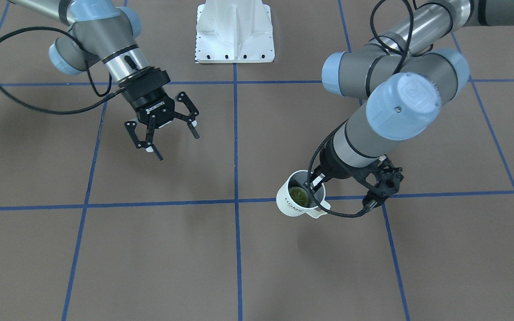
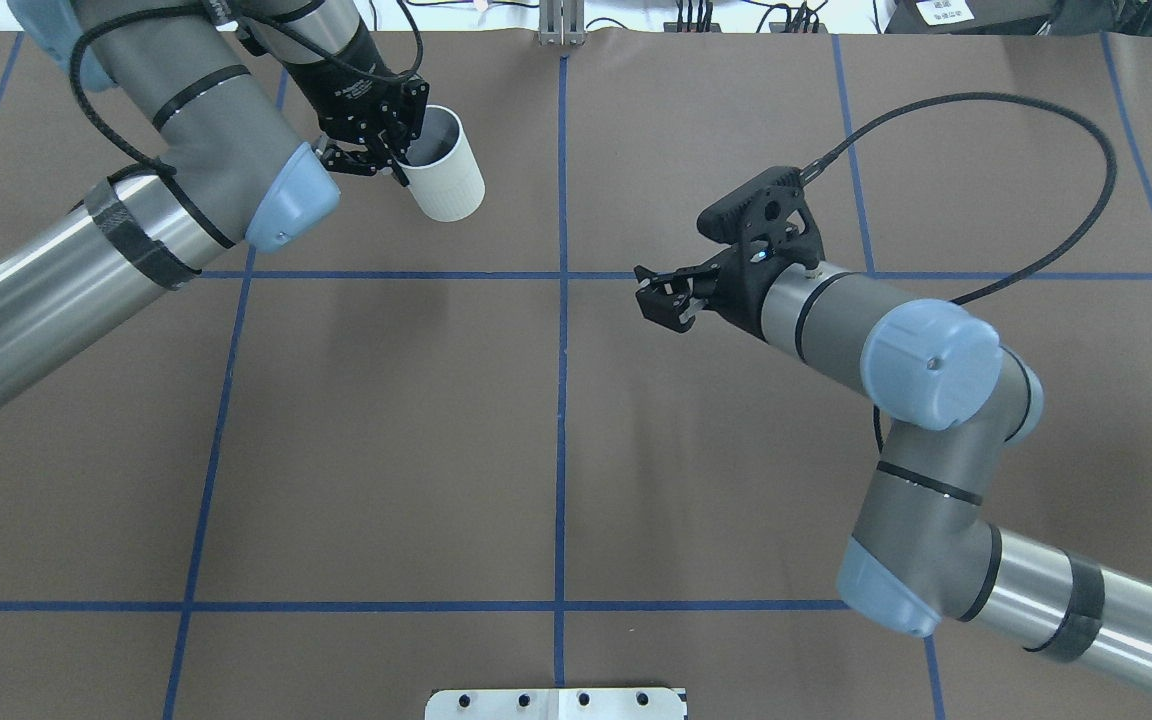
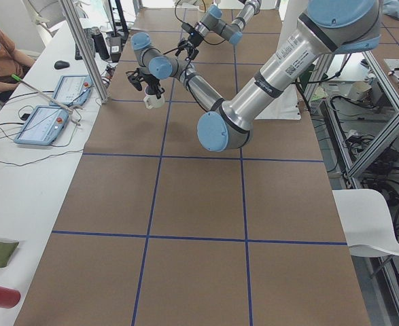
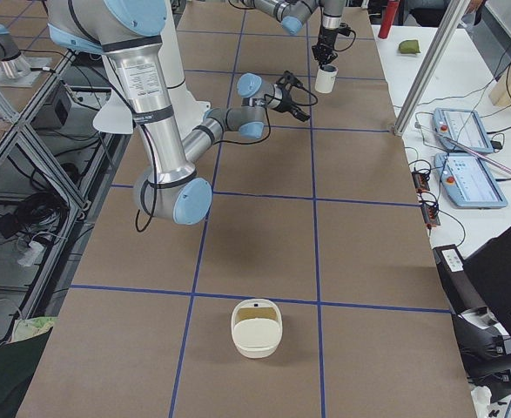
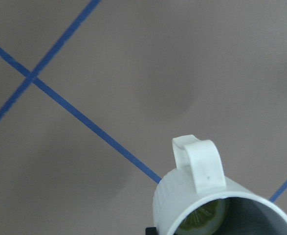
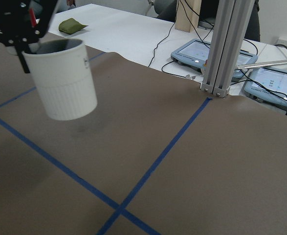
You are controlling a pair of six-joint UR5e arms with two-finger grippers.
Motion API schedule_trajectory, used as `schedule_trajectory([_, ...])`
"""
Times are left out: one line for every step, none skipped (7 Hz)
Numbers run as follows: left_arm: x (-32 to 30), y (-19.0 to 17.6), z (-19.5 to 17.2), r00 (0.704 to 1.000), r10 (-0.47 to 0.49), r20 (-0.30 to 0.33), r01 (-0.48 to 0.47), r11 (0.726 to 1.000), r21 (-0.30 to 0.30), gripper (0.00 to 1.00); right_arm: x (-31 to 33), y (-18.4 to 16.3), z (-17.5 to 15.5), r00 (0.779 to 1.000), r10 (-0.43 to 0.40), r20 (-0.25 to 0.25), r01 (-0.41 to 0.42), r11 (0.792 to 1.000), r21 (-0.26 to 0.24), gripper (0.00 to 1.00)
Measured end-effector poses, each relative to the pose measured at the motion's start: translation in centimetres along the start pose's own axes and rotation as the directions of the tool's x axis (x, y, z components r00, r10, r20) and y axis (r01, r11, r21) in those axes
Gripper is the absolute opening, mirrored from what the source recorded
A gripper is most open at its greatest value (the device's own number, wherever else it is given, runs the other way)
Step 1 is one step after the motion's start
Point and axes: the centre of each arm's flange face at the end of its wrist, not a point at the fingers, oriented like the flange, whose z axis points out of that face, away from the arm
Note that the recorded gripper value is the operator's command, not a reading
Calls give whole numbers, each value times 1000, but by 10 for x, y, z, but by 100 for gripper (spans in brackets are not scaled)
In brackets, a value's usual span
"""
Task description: Left arm hands cup to right arm to dump lemon
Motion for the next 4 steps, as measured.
schedule_trajectory([14, 17, 13, 1000, -17, -20, 16, 1000, -21, 0, -16, 7, 2, 1000, -5, -12, 5, 1000, 15, 98])
schedule_trajectory([26, 36, 20, 999, -17, -33, 16, 999, -42, 0, -23, 11, 3, 1000, -9, -24, 9, 1000, 24, 98])
schedule_trajectory([35, 53, 19, 999, -6, -44, 3, 998, -60, 0, -25, 15, 6, 999, -15, -39, 16, 1000, 25, 98])
schedule_trajectory([42, 67, 17, 999, 8, -50, -12, 997, -77, 0, -24, 19, 9, 998, -23, -55, 24, 999, 26, 98])
